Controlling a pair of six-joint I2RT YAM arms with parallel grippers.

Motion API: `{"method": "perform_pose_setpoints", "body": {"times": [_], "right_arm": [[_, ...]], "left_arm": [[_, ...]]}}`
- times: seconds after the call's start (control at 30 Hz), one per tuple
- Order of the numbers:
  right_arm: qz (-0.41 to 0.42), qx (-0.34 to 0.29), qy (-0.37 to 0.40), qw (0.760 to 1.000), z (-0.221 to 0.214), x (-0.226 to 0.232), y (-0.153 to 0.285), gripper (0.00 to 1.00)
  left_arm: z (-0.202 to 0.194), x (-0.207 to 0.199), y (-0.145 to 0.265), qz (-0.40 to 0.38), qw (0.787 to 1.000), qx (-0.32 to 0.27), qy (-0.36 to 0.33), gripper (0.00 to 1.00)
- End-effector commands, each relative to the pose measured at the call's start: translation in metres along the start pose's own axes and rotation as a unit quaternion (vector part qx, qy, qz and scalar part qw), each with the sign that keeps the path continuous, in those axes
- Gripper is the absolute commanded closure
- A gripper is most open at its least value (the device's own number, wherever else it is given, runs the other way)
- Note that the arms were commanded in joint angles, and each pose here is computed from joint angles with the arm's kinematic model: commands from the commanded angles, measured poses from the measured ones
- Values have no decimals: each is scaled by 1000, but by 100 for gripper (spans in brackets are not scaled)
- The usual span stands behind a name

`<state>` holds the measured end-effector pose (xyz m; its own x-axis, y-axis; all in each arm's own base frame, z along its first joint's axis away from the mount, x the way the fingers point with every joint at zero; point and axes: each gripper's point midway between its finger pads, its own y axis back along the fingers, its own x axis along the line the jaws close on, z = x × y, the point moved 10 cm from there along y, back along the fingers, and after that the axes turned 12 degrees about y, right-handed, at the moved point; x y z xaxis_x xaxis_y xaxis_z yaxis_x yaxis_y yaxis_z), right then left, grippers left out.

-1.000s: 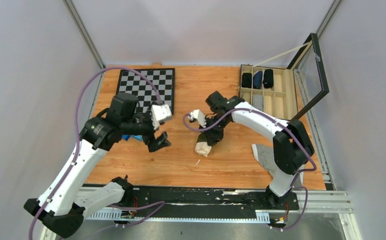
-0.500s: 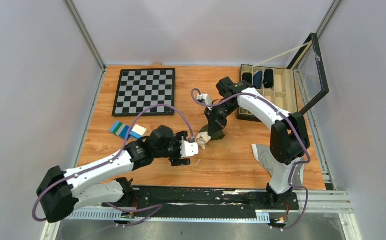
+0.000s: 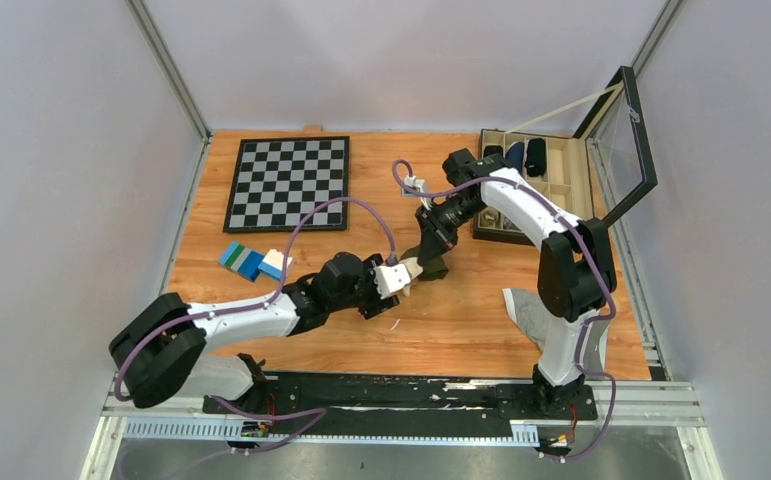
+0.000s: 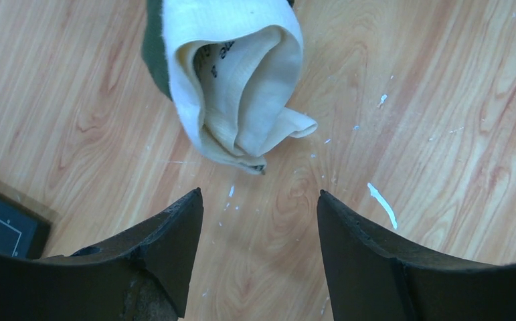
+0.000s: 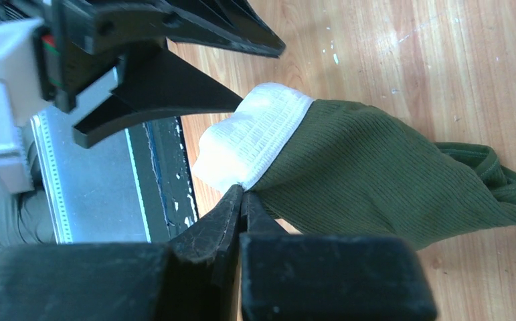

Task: Roll the underwear
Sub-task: Flatten out the underwear at the center of the board.

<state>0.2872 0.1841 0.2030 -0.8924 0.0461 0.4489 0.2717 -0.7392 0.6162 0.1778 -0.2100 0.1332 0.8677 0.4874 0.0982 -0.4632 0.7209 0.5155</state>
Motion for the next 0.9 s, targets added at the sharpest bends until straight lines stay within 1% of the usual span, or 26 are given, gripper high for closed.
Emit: {"method": "perform_pose_setpoints", "body": {"times": [0.0, 0.17, 0.33, 0.37, 0.43, 0.53, 0.6, 0.63, 0.67, 0.7, 0.73, 0.87], "right_arm": [[30, -33, 16, 999, 12, 3, 3, 100], [35, -37, 14, 999, 13, 5, 5, 100], [39, -37, 11, 998, 9, 6, 4, 100], [39, -37, 10, 999, 8, 7, 4, 100], [41, -37, 5, 998, 6, 7, 3, 100], [40, -41, 4, 998, 7, 11, 6, 100], [38, -42, 5, 998, 11, 17, 10, 100], [35, -42, 8, 998, 14, 22, 12, 100], [31, -41, 10, 999, 16, 28, 15, 100], [31, -37, 20, 999, 19, 36, 16, 100], [26, -33, 31, 999, 21, 45, 18, 100], [28, -21, 63, 997, 20, 79, 13, 100]], "left_arm": [[25, 9, -15, 16, 999, -46, -13, 31], [25, 14, -26, 20, 998, -60, -31, 33], [21, 21, -34, 41, 996, -55, -53, 41], [21, 22, -34, 35, 996, -56, -62, 45], [23, 22, -31, 21, 994, -57, -86, 58], [31, 29, -20, 28, 993, -50, -106, 86], [40, 34, -7, 30, 993, -39, -112, 97], [43, 35, 2, 28, 993, -30, -111, 100], [48, 36, 11, 22, 993, -26, -111, 100], [46, 34, 22, 1, 994, -4, -110, 100], [48, 31, 33, -15, 993, -1, -115, 100], [52, 9, 76, -91, 989, -37, -108, 100]]}}
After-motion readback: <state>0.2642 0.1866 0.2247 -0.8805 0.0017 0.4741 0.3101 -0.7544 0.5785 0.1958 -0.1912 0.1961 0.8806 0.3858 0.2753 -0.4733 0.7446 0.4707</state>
